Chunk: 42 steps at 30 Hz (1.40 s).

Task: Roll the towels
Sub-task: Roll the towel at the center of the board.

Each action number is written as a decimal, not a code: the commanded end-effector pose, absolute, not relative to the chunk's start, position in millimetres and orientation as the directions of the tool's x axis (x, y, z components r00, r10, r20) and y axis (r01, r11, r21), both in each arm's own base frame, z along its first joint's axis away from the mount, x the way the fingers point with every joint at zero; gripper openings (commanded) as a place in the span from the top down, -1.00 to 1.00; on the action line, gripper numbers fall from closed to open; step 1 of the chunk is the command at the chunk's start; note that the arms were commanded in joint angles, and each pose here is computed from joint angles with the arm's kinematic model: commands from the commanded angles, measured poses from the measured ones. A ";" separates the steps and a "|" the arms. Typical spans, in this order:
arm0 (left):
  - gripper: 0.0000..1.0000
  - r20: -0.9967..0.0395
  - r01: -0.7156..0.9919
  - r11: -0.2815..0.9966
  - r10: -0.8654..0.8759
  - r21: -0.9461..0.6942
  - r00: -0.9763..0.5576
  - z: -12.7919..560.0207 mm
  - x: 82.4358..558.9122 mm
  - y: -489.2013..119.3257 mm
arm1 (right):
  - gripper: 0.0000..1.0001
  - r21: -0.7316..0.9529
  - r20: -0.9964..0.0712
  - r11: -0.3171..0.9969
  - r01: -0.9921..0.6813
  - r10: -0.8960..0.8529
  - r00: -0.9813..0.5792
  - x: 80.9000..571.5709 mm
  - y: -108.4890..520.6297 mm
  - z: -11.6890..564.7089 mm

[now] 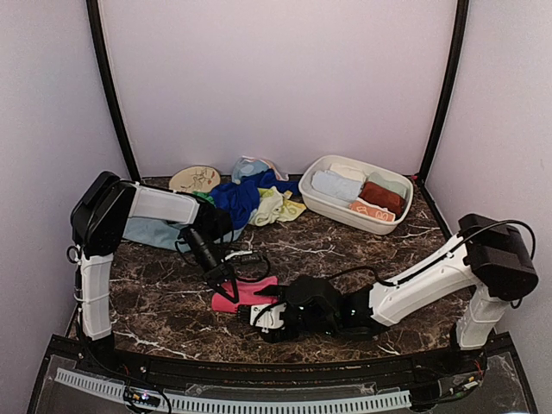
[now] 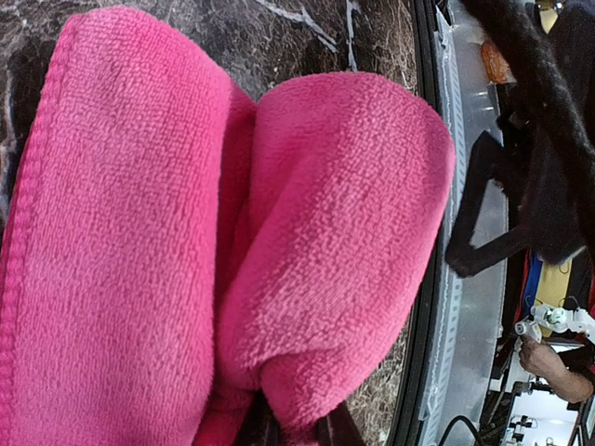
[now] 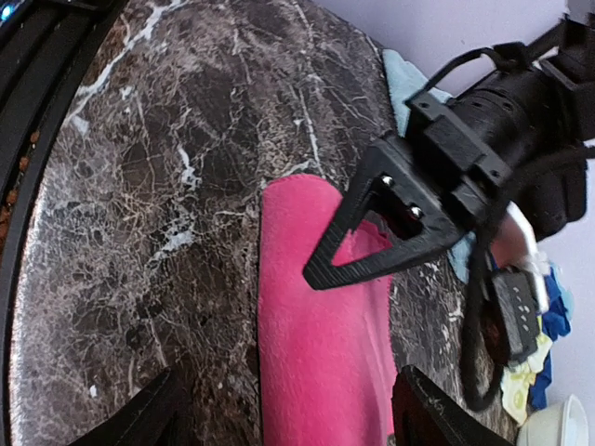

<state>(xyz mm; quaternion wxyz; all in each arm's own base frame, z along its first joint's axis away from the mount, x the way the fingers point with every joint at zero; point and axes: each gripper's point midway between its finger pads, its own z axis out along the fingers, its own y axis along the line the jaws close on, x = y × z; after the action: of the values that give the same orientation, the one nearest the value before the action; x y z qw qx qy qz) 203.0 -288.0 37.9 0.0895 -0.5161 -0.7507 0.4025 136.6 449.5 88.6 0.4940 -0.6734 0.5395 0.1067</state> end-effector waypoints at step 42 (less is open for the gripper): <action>-0.23 -0.620 0.995 0.096 0.783 0.038 -0.052 102.2 226.6 -219.1 | 0.82 0.405 -0.511 0.236 -0.883 -0.742 -0.433 189.1 455.8 -21.6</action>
<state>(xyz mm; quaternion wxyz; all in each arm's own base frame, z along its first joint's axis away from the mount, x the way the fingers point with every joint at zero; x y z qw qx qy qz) 236.4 -204.8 100.9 -0.2301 -0.5913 -0.7334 0.2442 220.5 495.6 53.9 0.2635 -0.5493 0.7073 0.3586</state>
